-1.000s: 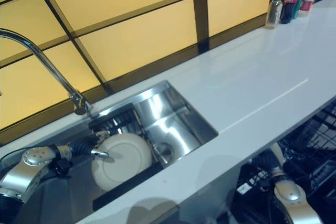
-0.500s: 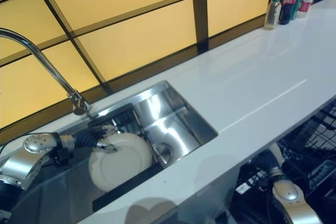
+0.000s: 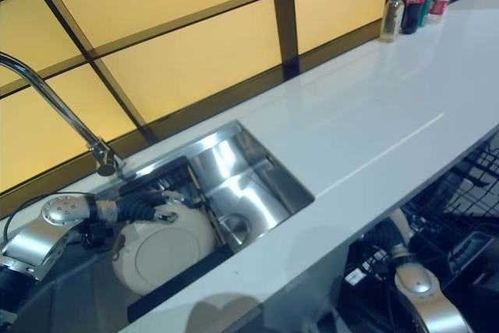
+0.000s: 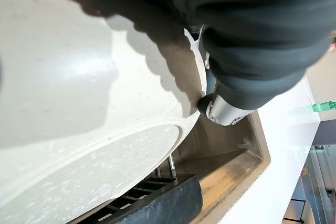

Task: Pick up plates and place into dishwasher.

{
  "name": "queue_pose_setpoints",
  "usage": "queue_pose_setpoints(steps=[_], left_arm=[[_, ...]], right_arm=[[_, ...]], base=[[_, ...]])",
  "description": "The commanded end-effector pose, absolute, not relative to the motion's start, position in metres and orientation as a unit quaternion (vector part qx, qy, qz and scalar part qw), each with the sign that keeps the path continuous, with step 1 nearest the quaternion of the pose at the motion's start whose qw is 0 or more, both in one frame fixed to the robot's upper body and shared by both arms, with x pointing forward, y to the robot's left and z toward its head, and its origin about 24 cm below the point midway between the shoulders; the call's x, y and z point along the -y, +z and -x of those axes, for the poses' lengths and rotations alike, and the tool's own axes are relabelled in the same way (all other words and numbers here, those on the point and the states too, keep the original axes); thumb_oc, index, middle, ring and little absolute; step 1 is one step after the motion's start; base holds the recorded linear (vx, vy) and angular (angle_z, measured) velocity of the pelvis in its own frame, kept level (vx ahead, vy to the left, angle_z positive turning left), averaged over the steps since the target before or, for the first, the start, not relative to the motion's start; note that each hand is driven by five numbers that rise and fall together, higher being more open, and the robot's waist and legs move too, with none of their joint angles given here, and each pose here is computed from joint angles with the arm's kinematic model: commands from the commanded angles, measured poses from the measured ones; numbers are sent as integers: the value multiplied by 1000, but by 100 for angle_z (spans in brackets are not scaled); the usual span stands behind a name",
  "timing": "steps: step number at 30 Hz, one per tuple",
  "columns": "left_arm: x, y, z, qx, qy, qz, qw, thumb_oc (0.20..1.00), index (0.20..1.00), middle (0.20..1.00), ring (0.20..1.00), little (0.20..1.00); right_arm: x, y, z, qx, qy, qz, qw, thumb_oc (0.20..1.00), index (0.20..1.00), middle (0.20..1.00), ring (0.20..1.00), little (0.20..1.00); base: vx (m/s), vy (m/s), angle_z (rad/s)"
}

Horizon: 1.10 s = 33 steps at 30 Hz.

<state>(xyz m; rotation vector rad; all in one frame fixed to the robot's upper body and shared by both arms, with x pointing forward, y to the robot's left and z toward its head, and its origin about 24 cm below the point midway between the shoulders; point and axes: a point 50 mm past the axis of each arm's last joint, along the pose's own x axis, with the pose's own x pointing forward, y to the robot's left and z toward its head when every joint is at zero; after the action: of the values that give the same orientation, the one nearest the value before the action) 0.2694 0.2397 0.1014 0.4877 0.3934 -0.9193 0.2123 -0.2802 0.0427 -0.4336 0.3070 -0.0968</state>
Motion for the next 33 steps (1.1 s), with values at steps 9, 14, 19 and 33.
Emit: queue_pose_setpoints(steps=[9,14,19,33], left_arm=[[-252,128,-278,-116,-335,-293,888,200,200,200,200,200],[-273,160,-283,-2,-197,-285,938,200,200,200,200,200],[-285,177,-279,70,-123,-272,952,200,200,200,200,200],[-294,182,-267,130,-76,-238,960,200,200,200,200,200]], right_arm=[[230,123,-267,84,23,176,981,1000,1000,1000,1000,1000],[230,123,-265,90,23,176,980,1000,1000,1000,1000,1000],[230,125,-266,96,20,172,980,1000,1000,1000,1000,1000],[238,119,-267,81,-43,170,981,1000,1000,1000,1000,1000]], base=[[-3,0,0],[0,0,0],[-39,-17,-8],[-2,3,1]])
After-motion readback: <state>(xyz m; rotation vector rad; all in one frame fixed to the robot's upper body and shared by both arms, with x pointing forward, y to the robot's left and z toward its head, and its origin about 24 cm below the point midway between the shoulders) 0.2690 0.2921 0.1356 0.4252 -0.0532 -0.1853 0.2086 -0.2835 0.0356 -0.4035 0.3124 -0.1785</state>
